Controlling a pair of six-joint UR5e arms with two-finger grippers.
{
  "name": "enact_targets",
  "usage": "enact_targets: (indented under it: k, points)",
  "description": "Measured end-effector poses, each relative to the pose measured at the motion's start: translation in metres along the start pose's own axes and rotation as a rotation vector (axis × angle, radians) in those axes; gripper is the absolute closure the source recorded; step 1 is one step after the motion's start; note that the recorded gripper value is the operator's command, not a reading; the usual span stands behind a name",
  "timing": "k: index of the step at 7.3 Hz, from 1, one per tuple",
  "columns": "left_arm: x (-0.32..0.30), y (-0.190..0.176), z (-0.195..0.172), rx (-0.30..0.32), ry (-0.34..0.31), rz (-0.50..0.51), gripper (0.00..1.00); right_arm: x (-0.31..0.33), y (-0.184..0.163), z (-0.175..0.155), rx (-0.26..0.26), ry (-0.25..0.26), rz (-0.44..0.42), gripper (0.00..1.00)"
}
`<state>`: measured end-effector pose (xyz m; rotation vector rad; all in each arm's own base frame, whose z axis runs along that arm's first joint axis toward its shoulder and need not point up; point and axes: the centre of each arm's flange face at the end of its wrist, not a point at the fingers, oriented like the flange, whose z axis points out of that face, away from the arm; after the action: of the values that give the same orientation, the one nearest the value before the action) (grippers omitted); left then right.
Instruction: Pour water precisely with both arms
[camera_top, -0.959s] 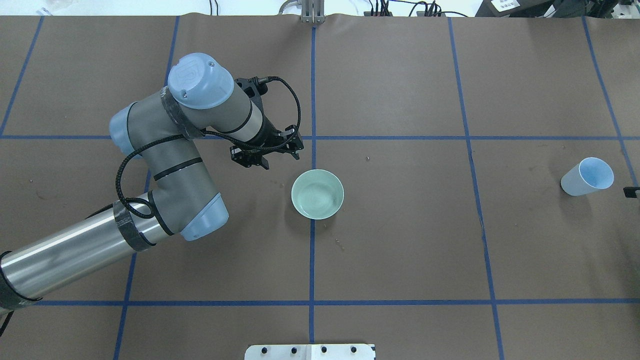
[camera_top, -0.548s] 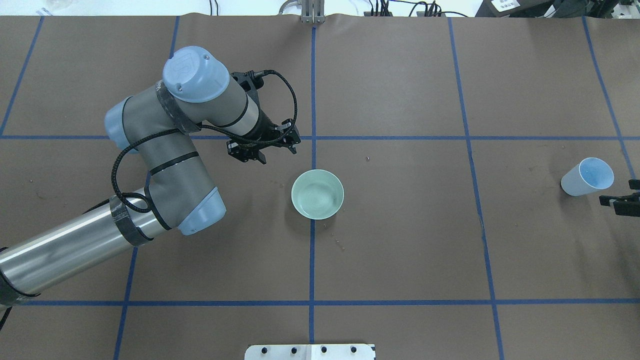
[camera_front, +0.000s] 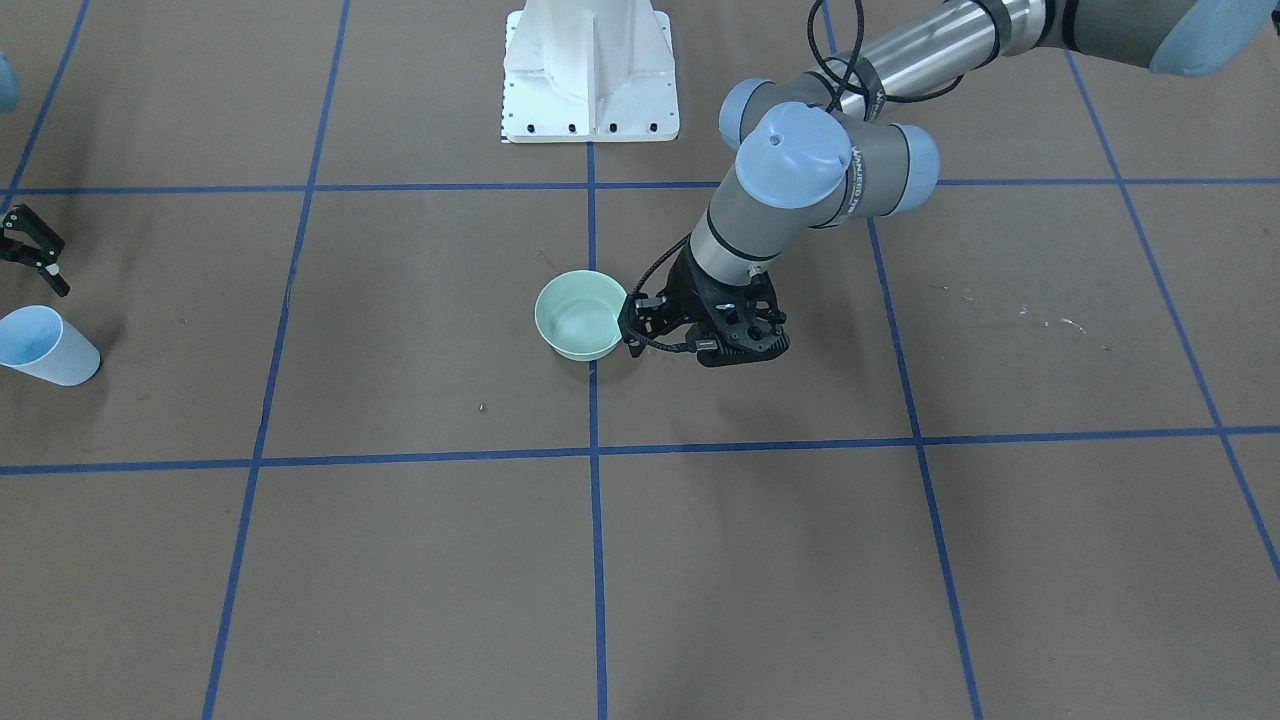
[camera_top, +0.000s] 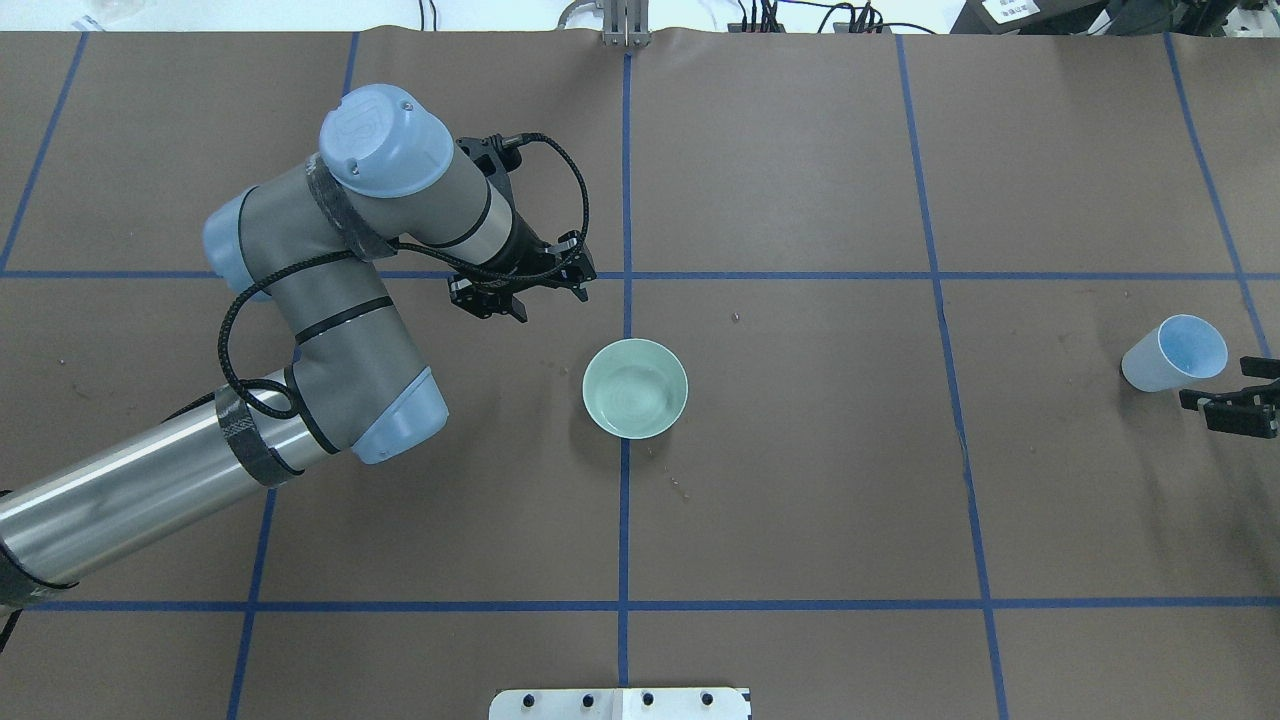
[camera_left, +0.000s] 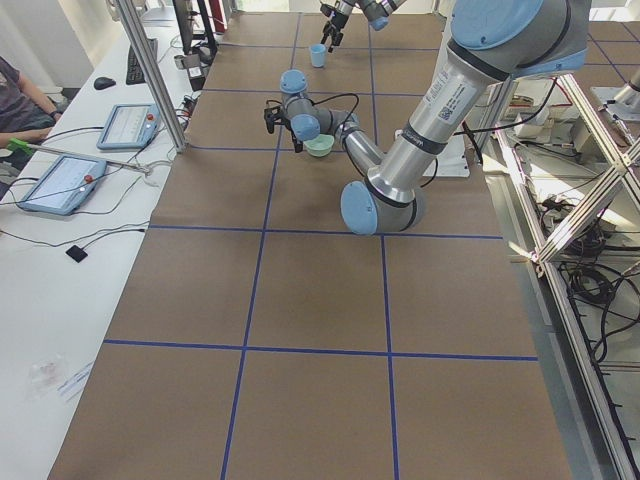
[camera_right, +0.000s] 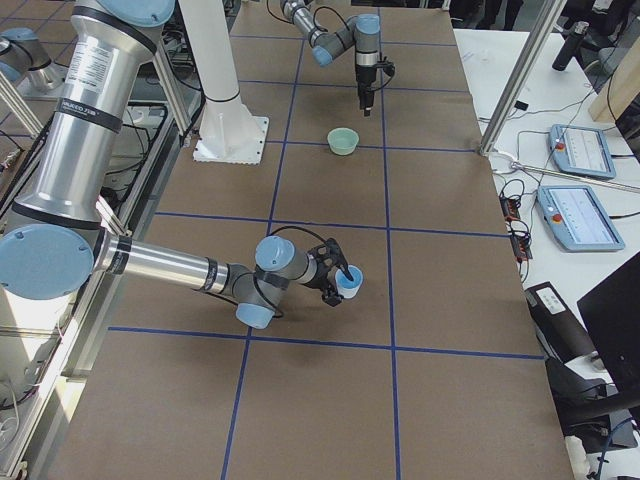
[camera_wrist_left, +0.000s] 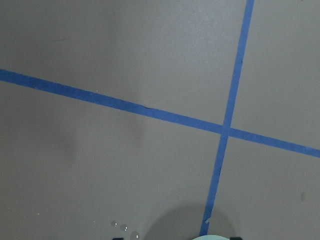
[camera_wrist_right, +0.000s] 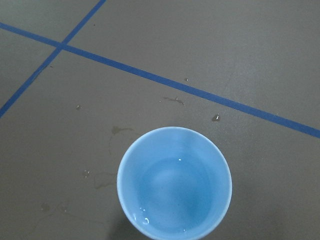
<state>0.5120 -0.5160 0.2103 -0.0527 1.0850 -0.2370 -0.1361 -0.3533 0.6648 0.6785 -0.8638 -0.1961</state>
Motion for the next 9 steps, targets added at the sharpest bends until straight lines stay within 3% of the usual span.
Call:
enact_targets:
  k: [4,9]
  points:
    - [-0.002,-0.002,0.001,0.001,-0.004,-0.003,0.23,0.006,0.004,0.026,0.071,-0.018,-0.043,0.04]
    - [-0.002,-0.002,0.001,0.001,-0.004,-0.003,0.23,0.001,-0.008,0.036,0.111,-0.010,-0.073,0.04]
